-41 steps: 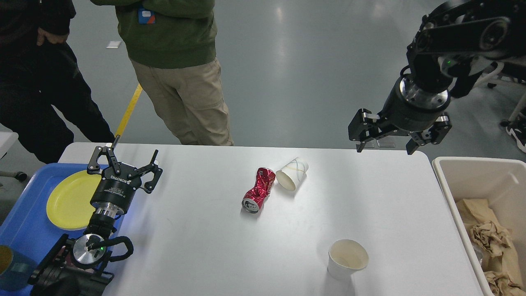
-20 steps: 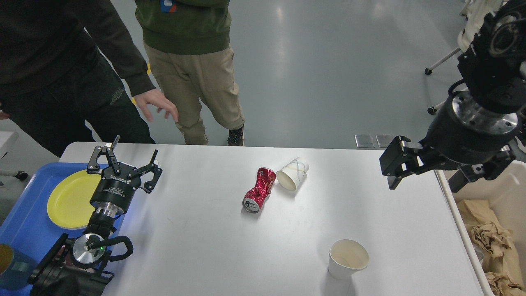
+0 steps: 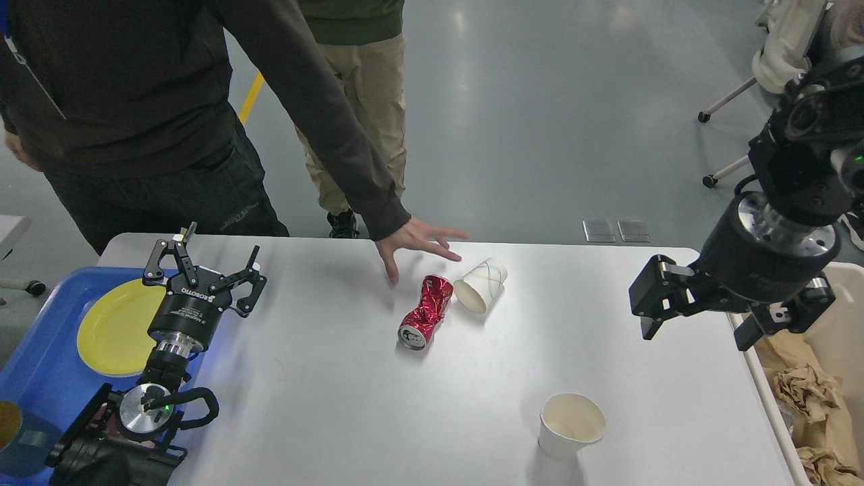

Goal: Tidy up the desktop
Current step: 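Raise the right gripper back toward the bin, then lower the right gripper onto the small white cup and grasp it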

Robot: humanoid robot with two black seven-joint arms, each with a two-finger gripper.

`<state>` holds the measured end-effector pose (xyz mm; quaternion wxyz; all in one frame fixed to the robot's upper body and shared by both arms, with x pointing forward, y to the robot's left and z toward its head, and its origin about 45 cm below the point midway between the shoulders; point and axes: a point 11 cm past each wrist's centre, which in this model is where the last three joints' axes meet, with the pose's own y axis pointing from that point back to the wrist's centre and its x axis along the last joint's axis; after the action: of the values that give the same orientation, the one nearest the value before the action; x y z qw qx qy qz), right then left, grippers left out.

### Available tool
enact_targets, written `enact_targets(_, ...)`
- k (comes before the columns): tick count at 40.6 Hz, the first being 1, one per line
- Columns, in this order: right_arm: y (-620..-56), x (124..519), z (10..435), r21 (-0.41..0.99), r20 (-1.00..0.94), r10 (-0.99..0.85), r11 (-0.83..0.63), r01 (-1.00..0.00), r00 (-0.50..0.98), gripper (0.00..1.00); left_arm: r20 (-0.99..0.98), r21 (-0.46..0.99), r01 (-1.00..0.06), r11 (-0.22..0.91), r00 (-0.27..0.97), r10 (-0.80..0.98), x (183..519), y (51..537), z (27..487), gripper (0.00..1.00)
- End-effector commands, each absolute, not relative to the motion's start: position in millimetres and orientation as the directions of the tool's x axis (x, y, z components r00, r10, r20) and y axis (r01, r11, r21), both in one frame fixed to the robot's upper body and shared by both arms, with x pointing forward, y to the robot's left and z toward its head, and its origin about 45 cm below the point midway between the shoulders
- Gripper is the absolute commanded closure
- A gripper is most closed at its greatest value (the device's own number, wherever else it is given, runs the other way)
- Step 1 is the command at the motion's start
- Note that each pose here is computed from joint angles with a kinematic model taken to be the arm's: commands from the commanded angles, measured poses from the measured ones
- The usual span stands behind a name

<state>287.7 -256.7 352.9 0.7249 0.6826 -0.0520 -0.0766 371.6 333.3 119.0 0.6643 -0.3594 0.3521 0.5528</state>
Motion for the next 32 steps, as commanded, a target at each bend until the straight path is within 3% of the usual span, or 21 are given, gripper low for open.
enact_targets(1, -262, 287, 334, 0.997, -0.035, -0.213, 0.06, 0.048, 0.976, 0.04, -0.865, -0.089, -0.987, 0.131, 0.141, 0.481, 372, 333, 119, 0.04)
enact_targets(32, -265, 275, 254, 0.997, -0.038, -0.285, 0.05, 0.054, 0.958, 0.05, -0.865, -0.089, -0.987, 0.131, 0.141, 0.481, 372, 333, 119, 0.04)
